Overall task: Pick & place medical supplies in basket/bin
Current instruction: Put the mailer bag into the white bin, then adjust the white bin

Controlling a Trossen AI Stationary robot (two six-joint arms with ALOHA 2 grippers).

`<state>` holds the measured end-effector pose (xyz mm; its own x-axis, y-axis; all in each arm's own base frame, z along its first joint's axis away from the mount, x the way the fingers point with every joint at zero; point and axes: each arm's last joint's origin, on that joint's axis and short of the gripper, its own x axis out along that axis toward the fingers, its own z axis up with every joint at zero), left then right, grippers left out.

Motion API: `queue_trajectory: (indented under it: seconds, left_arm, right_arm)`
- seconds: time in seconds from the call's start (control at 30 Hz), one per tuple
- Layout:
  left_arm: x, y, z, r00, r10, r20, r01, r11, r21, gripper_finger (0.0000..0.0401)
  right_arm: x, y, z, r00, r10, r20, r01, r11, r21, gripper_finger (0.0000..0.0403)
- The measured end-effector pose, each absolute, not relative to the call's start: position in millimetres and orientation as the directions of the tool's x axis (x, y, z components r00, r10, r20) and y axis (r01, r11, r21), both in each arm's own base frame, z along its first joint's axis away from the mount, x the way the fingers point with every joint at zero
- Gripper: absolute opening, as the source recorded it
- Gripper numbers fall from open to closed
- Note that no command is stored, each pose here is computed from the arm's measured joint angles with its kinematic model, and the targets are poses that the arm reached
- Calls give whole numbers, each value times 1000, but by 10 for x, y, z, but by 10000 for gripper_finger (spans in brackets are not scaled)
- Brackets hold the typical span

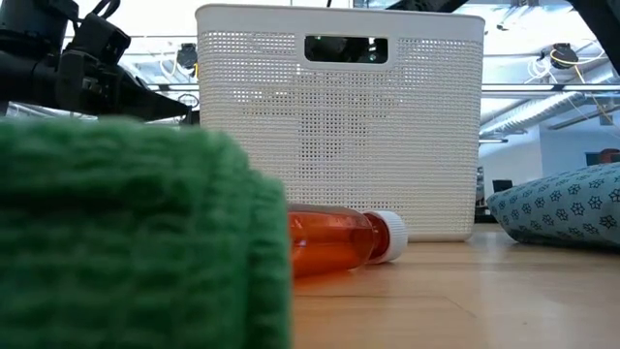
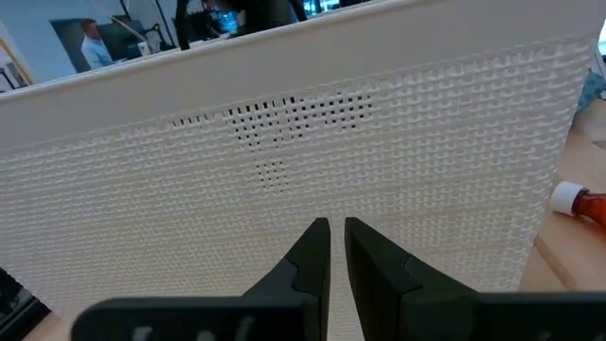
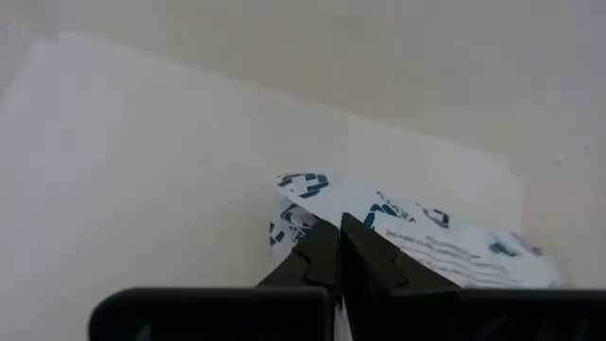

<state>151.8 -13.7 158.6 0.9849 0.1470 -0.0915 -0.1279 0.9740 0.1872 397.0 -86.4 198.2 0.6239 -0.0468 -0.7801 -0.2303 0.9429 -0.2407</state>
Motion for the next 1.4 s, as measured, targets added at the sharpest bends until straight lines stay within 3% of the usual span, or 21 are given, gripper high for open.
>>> queue_trajectory:
  seconds: [0.2,0.3,0.5,0.67,0.8,0.9,1.0,1.2,1.4]
  left_arm:
    - [1517,-137,1580,984,147,-97,-128,975,183,42]
    - [1517,-137,1577,984,147,-100,-127,975,182,42]
    - [1517,-137,1577,984,146,-100,-127,976,175,42]
    - [1517,-137,1577,984,146,-100,-128,978,168,42]
    - [1517,-137,1577,984,146,-101,-129,979,156,42]
    - [1516,-137,1571,984,145,-106,-128,980,155,42]
    - [1515,-137,1563,983,146,-114,-127,979,157,42]
    - [1513,-136,1548,981,146,-129,-128,982,141,42]
    - [1513,-136,1549,981,146,-128,-132,985,110,42]
  right_arm:
    - [3972,-855,1961,634,-33,-772,-218,951,-220,2]
    - [3968,-829,2018,649,-37,-760,-217,949,-231,23]
    - [3982,-724,2112,675,-54,-736,-216,939,-267,122]
    - [3969,-654,2177,655,-211,-725,-134,913,-386,205]
    - [3886,-578,2405,643,-378,-665,-71,836,-544,231]
    - [3739,-462,2783,711,-389,-587,-37,812,-582,222]
    - [3518,-315,3187,787,-359,-502,23,830,-557,186]
    - [2920,-136,3618,782,-386,-489,72,835,-545,25]
    - [2415,-72,3581,683,-578,-447,270,768,-581,3]
